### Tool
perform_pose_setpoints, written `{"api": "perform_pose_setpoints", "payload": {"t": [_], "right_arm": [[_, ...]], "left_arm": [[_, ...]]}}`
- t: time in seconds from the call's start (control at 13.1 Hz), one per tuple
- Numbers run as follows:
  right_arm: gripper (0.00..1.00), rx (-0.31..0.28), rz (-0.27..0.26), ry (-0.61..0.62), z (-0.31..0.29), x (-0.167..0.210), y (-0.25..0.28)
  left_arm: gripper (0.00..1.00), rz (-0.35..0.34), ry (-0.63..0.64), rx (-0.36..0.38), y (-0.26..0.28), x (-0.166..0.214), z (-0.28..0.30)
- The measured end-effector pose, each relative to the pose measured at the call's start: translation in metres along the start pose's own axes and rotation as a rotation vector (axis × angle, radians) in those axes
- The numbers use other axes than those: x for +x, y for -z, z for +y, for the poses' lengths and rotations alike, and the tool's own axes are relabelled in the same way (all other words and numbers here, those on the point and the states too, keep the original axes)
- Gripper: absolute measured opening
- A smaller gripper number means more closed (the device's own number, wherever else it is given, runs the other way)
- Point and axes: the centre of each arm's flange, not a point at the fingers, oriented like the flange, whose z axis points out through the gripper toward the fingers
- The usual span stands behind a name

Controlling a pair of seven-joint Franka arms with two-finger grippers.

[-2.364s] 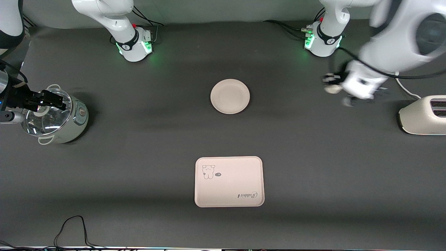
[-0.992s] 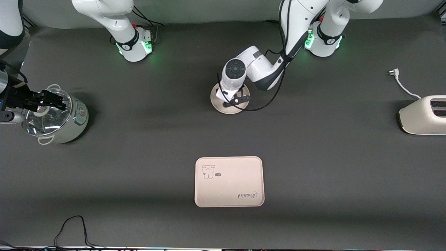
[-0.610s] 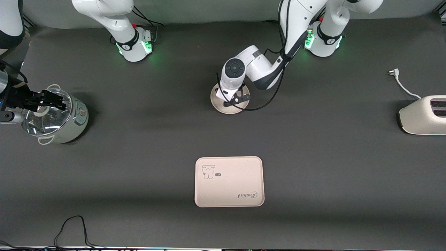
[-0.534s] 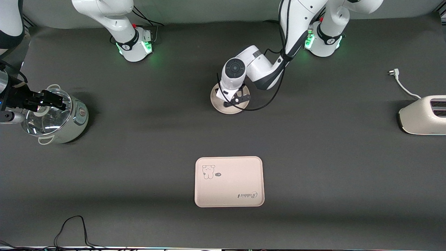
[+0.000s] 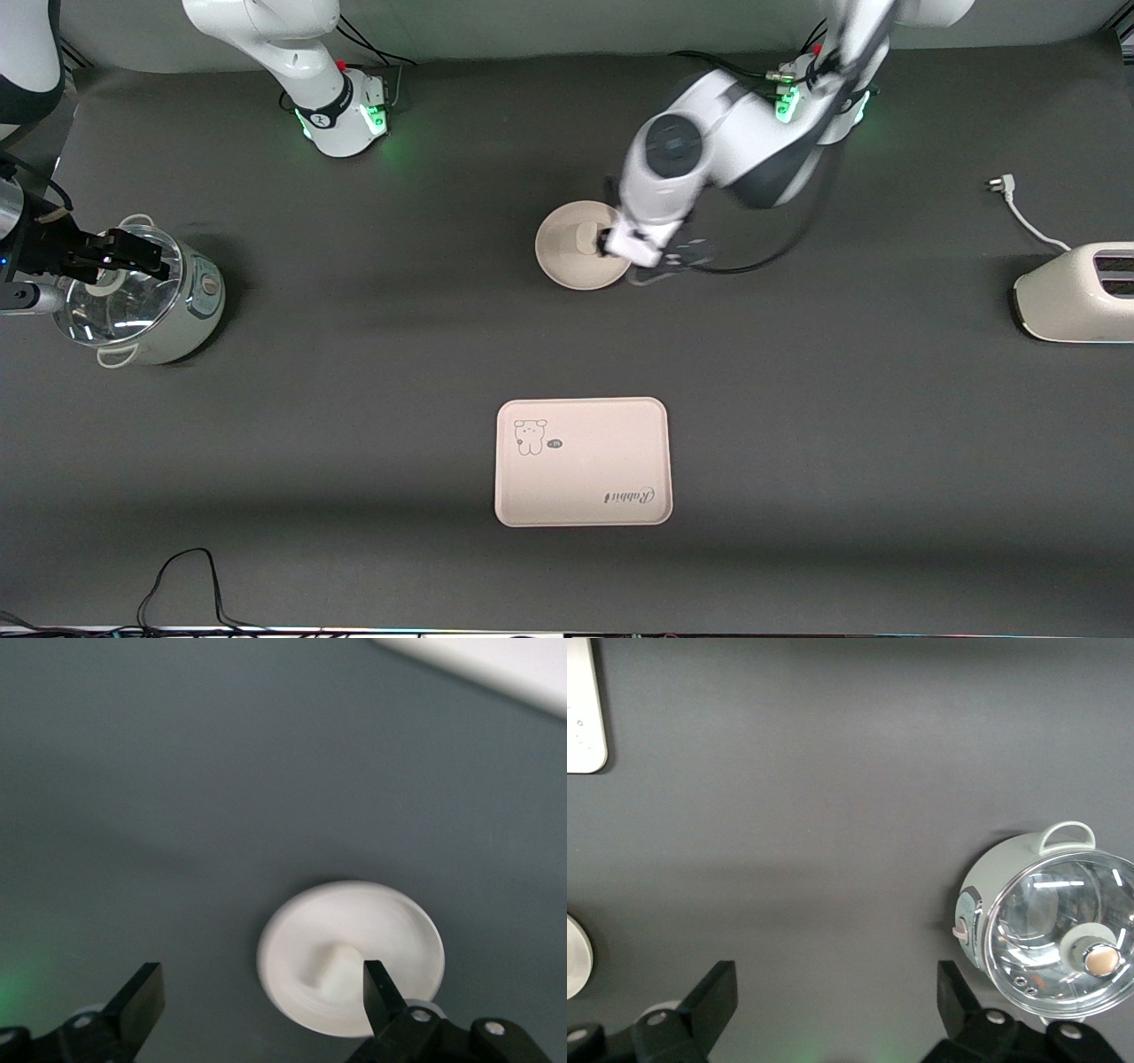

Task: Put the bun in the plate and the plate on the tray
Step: 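Withdraw the left gripper while the right gripper moves toward the plate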

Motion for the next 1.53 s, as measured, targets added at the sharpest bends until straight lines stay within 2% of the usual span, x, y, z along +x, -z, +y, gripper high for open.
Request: {"api": "perform_pose_setpoints", "payload": {"t": [0.23, 0.46, 0.61, 1.07, 1.3, 1.53], "right_arm": [[1.00, 0.027, -0.002, 0.029, -0.031, -0.001, 0.002], [1.00, 0.094, -0.017, -0.019, -0.073, -0.006, 0.004], [1.00, 0.103, -0.029, -0.066, -0.127, -0.016, 0.005], [1.00, 0.135, -0.039, -0.136, -0.289, -0.069, 0.002], [1.00, 0.139, -0.031, -0.114, -0.354, -0.106, -0.018], [1.00, 0.135, -0.031, -0.059, -0.399, -0.148, -0.034]], "left_arm": [[1.00, 0.029, -0.020, -0.002, 0.085, 0.084, -0.118], [1.00, 0.031, -0.043, 0.023, 0.117, 0.145, -0.207], [1.00, 0.051, -0.078, 0.036, 0.133, 0.170, -0.250], [1.00, 0.064, -0.186, 0.051, 0.169, 0.196, -0.326], [1.00, 0.077, -0.217, 0.099, 0.170, 0.199, -0.327], [1.00, 0.082, -0.238, 0.114, 0.170, 0.201, -0.315]]}}
